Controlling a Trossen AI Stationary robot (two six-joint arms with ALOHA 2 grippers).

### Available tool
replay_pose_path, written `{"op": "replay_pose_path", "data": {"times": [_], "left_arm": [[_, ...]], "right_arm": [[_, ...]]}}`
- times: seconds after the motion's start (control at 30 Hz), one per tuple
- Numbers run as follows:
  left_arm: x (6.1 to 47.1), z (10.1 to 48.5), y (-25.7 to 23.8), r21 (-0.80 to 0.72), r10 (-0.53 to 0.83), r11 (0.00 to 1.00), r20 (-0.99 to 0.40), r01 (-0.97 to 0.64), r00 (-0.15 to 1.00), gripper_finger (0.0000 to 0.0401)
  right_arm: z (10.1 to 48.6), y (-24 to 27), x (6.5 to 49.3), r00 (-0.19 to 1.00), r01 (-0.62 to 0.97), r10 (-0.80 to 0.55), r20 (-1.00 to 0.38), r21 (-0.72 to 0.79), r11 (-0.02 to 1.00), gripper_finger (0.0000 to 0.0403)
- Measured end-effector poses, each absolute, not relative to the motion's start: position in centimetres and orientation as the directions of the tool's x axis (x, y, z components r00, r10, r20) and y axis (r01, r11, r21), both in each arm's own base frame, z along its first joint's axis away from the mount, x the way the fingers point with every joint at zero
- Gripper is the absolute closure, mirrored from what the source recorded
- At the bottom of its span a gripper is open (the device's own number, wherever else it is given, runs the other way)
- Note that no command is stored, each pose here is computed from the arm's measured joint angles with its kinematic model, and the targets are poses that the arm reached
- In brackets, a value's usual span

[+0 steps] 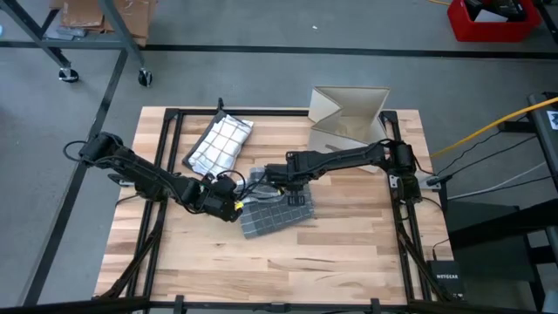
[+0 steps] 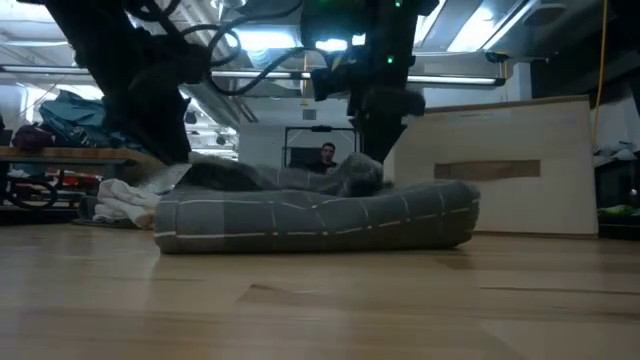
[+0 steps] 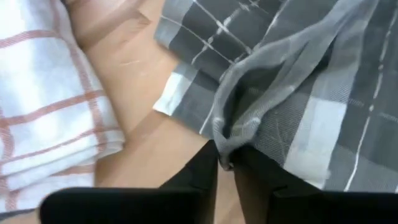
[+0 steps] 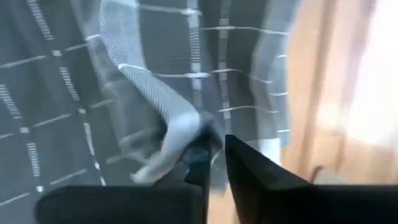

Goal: Fold towel
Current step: Fold the gray white kitchen towel

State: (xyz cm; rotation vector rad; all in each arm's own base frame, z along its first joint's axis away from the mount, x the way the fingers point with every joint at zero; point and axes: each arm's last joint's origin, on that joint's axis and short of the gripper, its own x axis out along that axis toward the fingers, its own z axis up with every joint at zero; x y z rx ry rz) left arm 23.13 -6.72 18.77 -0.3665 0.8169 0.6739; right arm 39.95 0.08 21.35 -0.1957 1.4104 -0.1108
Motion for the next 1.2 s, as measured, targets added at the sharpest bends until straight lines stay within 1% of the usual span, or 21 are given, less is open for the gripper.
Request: {"op": "replay_pose_path", "data": {"times": [0.13, 0.27, 0.4, 0.47, 0.53, 0.6, 0.67, 0.77, 0.87, 1.0, 1.1, 1.2], "left_arm": [[23.0, 18.1, -5.8, -0.005, 0.467, 0.712, -0.743, -0.702, 0.479, 0.0317], [22.8, 17.4, -4.6, 0.004, 0.535, 0.648, -0.715, -0.762, 0.451, 0.0271], [22.5, 16.8, -3.3, -0.018, 0.581, 0.559, -0.704, -0.829, 0.408, 0.0247], [22.5, 16.7, -3.0, -0.042, 0.588, 0.523, -0.705, -0.851, 0.397, 0.0247], [22.6, 17.0, -2.9, -0.06, 0.587, 0.517, -0.701, -0.854, 0.405, 0.0254], [22.7, 17.7, -3.1, -0.083, 0.569, 0.541, -0.696, -0.837, 0.437, 0.0266], [22.9, 18.6, -3.4, -0.117, 0.516, 0.587, -0.709, -0.801, 0.482, 0.0278], [23.2, 19.7, -4.3, -0.22, 0.36, 0.682, -0.729, -0.698, 0.582, 0.0293], [23.3, 20.3, -5.2, -0.282, 0.219, 0.76, -0.738, -0.586, 0.638, 0.0304], [23.2, 19.9, -6.1, -0.234, 0.187, 0.819, -0.754, -0.524, 0.629, 0.0311], [23.4, 19.3, -6.6, -0.216, 0.183, 0.828, -0.768, -0.517, 0.614, 0.0311], [23.5, 18.6, -7.2, -0.198, 0.174, 0.842, -0.781, -0.502, 0.6, 0.0312]], "right_arm": [[20.5, -0.4, 39.9, 0.145, -0.027, -0.27, -0.952, -0.276, 0.961, 0.0314], [19.6, -0.5, 39.5, 0.107, -0.021, -0.342, -0.934, -0.346, 0.938, 0.026], [19.3, -0.4, 39.4, 0.095, 0.016, -0.307, -0.947, -0.307, 0.952, 0.0227], [19.3, -0.3, 39.2, 0.082, 0.031, -0.264, -0.961, -0.262, 0.965, 0.0223], [19.3, -0.1, 39.0, 0.06, 0.027, -0.209, -0.976, -0.207, 0.978, 0.0225], [19.3, 0.0, 38.8, 0.035, 0.021, -0.156, -0.987, -0.155, 0.988, 0.0233], [19.3, 0.2, 38.5, -0.001, 0.016, -0.109, -0.994, -0.109, 0.994, 0.0242], [19.3, 0.4, 37.9, -0.054, 0.012, -0.035, -0.998, -0.036, 0.999, 0.0257], [19.3, 0.6, 37.9, -0.058, 0.008, 0.021, -0.998, 0.021, 1.0, 0.0269], [19.3, 0.6, 38.6, 0.017, 0.004, 0.025, -1.0, 0.025, 1.0, 0.0275], [19.3, 0.6, 39.4, 0.1, 0.003, 0.023, -0.995, 0.023, 1.0, 0.0276], [19.4, 0.6, 40.0, 0.157, -0.001, 0.038, -0.987, 0.038, 0.999, 0.0276]]}}
